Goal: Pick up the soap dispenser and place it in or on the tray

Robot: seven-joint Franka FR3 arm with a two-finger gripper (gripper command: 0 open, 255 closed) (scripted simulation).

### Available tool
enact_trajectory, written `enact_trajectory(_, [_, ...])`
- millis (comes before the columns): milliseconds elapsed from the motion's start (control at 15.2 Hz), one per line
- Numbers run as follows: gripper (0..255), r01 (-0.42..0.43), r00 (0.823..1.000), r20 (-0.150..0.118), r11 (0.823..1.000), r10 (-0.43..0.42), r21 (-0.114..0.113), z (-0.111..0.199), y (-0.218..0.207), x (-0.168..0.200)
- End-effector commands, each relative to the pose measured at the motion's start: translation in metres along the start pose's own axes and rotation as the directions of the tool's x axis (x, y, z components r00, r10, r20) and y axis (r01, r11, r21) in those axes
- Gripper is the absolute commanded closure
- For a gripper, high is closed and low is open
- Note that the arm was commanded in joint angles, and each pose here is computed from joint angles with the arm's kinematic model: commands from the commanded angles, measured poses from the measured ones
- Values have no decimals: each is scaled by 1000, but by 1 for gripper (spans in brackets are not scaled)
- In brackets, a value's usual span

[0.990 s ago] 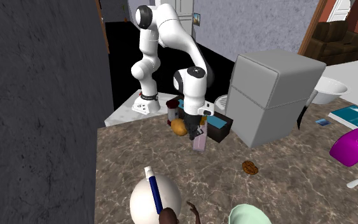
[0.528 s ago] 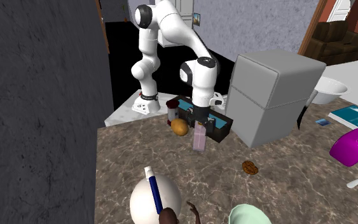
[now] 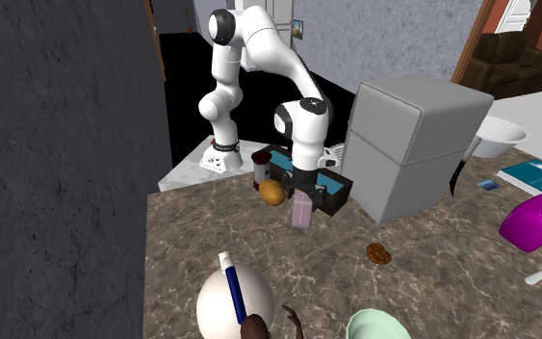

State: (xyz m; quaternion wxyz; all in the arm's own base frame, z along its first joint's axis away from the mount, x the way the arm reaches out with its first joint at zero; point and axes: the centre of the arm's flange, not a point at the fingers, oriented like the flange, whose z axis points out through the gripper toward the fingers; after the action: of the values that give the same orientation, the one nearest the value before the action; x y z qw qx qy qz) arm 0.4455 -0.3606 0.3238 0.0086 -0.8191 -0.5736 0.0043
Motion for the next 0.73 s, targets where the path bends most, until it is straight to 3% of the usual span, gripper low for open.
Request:
enact_trajectory(0, [0,0,1000,0,1000,0,0,4,1,0])
enact_trajectory(396, [0,0,1000,0,1000,0,0,4,1,0])
enact_trajectory(462, [255,0,1000,0,1000,0,0,4,1,0])
enact_trajectory(660, [255,0,1000,0,1000,0,0,4,1,0])
